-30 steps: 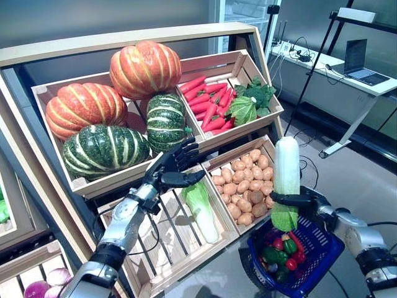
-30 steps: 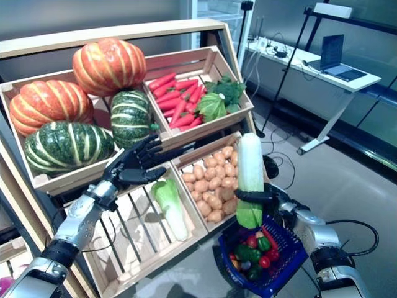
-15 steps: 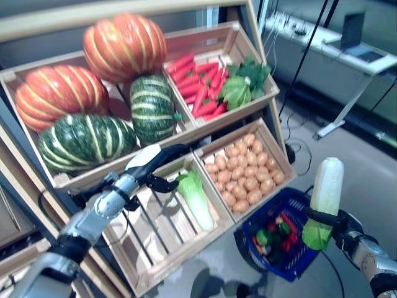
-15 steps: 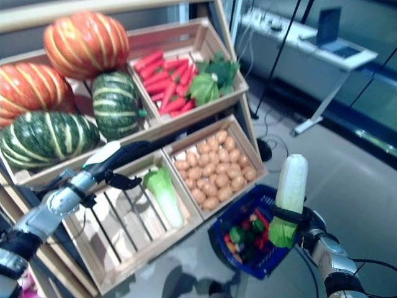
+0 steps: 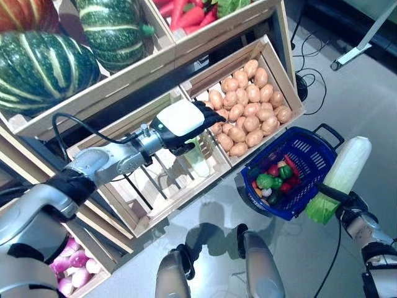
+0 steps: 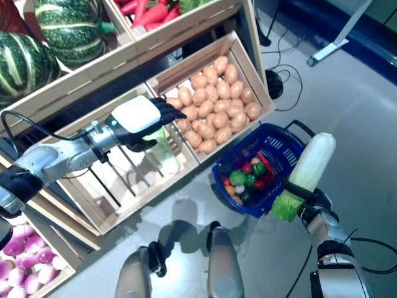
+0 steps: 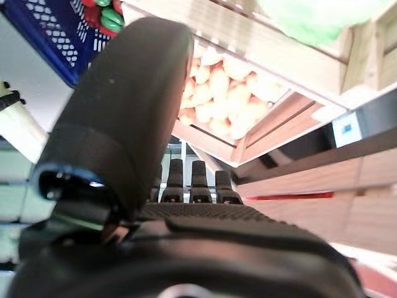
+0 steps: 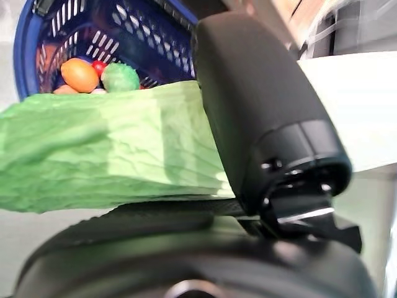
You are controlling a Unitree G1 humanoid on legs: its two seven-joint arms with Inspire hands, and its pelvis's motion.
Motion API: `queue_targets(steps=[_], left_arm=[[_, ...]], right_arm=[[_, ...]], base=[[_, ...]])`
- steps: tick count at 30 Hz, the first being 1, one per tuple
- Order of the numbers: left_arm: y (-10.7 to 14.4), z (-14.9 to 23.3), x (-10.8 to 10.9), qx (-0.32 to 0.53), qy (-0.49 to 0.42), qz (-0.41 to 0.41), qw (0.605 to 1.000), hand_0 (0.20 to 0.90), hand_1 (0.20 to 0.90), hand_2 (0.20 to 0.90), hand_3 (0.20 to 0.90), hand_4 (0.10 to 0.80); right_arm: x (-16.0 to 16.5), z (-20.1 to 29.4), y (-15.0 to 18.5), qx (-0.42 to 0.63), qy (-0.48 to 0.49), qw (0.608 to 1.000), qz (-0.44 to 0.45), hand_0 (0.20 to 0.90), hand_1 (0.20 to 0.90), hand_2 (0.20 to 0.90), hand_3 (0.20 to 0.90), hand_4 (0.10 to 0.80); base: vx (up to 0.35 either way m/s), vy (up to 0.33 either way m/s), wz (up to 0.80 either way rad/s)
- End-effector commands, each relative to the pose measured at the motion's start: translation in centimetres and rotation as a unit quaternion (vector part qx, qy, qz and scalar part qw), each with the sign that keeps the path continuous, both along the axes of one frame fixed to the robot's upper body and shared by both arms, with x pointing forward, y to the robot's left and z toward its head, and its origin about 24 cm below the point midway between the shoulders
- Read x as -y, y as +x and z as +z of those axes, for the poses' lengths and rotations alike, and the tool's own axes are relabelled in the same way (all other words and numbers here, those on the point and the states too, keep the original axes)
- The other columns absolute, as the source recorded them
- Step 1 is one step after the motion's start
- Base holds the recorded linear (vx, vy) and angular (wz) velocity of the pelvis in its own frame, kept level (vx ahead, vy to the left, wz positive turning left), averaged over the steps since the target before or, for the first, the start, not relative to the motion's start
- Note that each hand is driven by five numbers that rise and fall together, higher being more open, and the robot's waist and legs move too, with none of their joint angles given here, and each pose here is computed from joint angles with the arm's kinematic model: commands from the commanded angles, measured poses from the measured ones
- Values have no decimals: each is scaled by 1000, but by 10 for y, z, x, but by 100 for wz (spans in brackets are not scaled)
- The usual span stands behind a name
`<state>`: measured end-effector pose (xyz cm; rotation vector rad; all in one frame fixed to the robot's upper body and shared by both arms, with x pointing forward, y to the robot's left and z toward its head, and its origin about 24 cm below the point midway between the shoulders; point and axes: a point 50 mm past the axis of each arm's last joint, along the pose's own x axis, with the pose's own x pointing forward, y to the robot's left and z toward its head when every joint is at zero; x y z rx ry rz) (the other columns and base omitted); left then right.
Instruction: Put vegetables into the basket
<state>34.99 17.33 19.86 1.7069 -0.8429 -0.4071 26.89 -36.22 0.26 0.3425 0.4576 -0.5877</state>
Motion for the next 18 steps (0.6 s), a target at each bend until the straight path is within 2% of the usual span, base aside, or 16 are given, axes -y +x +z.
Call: queue_targets(steps=[1,7,15,17,18], left_arm=[[-2,55,1,138,-49,-24,989,900,900,900,900,800],[-5,75,13,210,-12,-41,977,900,900,900,900,800],[-9,106,4,261,8,-13,965,900,900,900,900,800],[-9,110,4,263,19,-10,965,900,900,900,900,800],[-9,112,5,264,19,-12,964,900,900,900,900,800]], right_arm=[[22,32,8,90,-18,995,-42,300,300,300,300,400],[34,50,15,73,26,993,-84,300,300,300,300,400],[35,69,27,78,23,996,-35,300,300,300,300,400],[33,73,31,72,3,997,-27,900,900,900,900,800],[32,76,34,79,7,997,-23,900,900,900,900,800]], base=[[-2,-13,14],[-45,20,16],[-29,-10,14],[-28,-38,7],[-35,-57,7]])
